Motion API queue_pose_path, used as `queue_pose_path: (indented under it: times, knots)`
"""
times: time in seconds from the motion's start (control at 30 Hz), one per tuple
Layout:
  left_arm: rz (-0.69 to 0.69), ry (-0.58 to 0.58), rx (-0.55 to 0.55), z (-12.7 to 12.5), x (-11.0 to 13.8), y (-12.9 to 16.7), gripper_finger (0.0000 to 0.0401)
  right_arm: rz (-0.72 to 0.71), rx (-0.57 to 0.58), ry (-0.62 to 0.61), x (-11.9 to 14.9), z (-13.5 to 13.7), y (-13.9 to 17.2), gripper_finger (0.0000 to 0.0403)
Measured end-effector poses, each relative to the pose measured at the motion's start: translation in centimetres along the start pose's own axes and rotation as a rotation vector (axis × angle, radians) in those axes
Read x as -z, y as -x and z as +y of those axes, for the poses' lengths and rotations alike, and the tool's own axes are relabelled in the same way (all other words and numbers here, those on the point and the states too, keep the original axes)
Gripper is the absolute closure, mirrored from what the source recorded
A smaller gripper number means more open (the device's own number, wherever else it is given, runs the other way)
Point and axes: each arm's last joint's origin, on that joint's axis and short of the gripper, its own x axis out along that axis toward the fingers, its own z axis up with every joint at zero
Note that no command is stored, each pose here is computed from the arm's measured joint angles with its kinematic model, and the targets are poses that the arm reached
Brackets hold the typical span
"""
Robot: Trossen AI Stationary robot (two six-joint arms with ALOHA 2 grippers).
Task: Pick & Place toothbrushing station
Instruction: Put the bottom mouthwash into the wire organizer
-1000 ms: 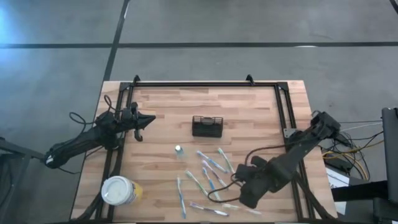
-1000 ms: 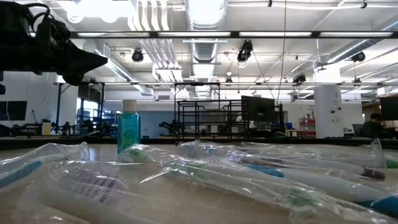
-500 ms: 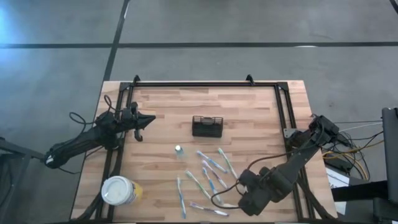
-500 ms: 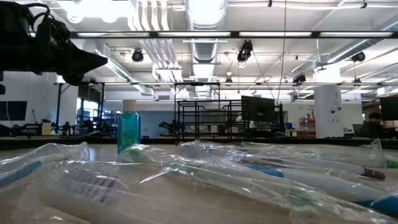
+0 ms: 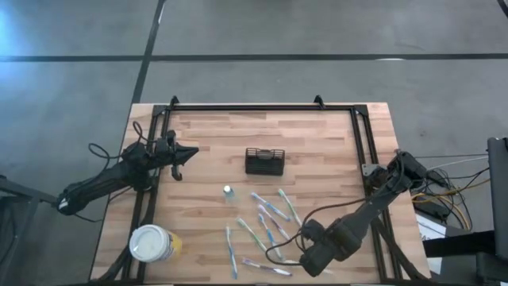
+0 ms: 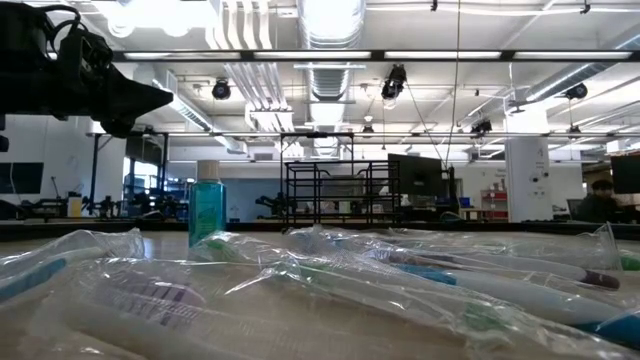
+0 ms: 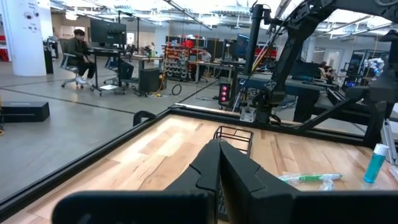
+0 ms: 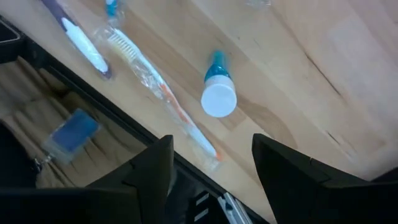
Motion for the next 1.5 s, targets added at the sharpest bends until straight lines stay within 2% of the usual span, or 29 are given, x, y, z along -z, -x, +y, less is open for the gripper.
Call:
queue_pose_path:
  times: [0.4,0.57,1.0,1.5]
  knots:
    - [0.000,0.001,0.002,0.0,0.0,0.0,0.0387,-0.006,0.032,0.022,-0.5,0.4,-1.2,0.0186]
    - [0.000,0.002,0.002,0.0,0.0,0.0,0.0387,-0.087,0.033,0.035,-0.8,0.4,-1.2,0.0186]
    - [0.002,0.001,0.002,0.0,0.0,0.0,0.0387,-0.076,-0.005,0.023,-0.8,0.7,-1.7,0.0186]
    - [0.015,0.001,0.001,0.0,0.1,0.0,0.0387,-0.080,0.027,0.032,-0.9,0.2,-2.4,0.0186]
